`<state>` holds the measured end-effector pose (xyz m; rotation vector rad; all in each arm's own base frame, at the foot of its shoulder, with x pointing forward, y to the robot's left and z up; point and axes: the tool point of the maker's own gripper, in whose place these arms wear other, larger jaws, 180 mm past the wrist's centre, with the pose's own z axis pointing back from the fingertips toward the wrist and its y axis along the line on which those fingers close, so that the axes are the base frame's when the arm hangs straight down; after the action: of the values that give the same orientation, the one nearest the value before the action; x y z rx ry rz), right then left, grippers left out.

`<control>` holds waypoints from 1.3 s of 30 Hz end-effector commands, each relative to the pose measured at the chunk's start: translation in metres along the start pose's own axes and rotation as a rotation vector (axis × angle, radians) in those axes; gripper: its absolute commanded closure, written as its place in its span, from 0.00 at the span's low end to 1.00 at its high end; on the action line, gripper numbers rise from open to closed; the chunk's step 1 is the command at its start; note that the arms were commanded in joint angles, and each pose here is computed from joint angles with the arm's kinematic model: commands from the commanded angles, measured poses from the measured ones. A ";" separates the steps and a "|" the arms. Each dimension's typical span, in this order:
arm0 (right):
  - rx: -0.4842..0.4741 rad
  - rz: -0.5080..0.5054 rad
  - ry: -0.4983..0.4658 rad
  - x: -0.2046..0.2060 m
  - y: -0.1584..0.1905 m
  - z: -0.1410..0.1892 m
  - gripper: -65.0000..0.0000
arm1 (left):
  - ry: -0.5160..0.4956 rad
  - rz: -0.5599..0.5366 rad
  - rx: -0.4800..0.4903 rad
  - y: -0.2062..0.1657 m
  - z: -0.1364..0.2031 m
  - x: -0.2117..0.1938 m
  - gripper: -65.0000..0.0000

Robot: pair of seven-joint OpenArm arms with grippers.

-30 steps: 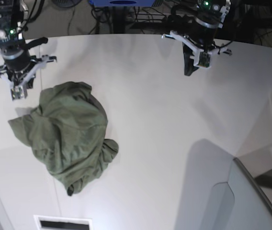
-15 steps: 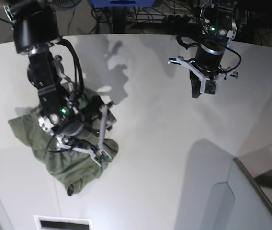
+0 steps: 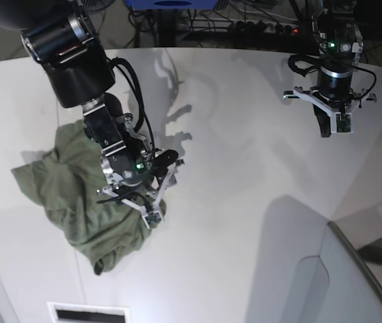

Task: Layout the t-shirt on the table in an organized manner, then fold the t-shirt properly
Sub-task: 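Grasp the t-shirt fabric with the right gripper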

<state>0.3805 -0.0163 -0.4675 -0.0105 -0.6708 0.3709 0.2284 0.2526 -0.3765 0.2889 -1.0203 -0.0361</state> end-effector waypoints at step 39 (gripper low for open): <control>-0.021 -0.062 -0.026 -0.001 0.013 0.024 0.58 | 0.000 0.014 0.009 0.000 -0.021 -0.002 0.99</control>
<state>0.3508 -0.0165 -0.4628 -0.0224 -0.6577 0.3001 0.2419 0.2550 -0.3971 0.2767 -0.9937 -0.0111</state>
